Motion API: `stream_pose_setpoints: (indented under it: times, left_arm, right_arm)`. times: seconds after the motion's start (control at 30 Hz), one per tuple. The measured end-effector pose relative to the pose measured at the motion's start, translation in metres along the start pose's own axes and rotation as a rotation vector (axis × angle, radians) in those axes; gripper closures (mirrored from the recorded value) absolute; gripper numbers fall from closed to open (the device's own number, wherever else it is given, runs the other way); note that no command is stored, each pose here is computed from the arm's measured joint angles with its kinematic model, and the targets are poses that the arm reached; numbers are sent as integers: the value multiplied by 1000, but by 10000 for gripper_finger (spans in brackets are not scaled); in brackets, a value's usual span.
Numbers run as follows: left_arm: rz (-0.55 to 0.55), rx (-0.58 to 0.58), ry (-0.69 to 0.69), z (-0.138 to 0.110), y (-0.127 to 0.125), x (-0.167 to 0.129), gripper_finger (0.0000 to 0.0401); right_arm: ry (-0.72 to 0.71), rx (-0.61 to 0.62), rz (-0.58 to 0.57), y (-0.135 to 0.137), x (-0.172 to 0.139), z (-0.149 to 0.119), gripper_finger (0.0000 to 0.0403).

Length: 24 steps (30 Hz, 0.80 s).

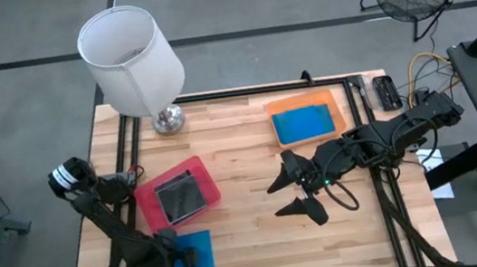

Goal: Pick & place jewel cases by type
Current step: Put the blue CD case into the pink bin

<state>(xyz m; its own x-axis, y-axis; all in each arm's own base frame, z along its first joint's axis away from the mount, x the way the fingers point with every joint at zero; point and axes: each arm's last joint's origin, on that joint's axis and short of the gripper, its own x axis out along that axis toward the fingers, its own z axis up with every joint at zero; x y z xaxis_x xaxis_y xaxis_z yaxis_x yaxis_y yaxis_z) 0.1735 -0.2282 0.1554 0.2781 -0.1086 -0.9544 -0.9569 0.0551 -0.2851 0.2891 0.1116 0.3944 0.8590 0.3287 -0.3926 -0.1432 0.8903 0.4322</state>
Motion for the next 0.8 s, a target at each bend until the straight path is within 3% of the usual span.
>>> stream_pose_setpoints:
  times: [0.53, 0.7, 0.8]
  left_arm:
    - [-47, -210, -61, 24, -76, 26, 94]
    - [-25, -197, -94, 27, -97, 26, 95]
    - [50, -165, -241, 34, -96, 16, 95]
  right_arm:
    - [40, -46, 23, 0, 0, -3, 100]
    - [63, -64, 50, 3, 0, -5, 101]
    - [67, -93, 62, 6, 0, -7, 101]
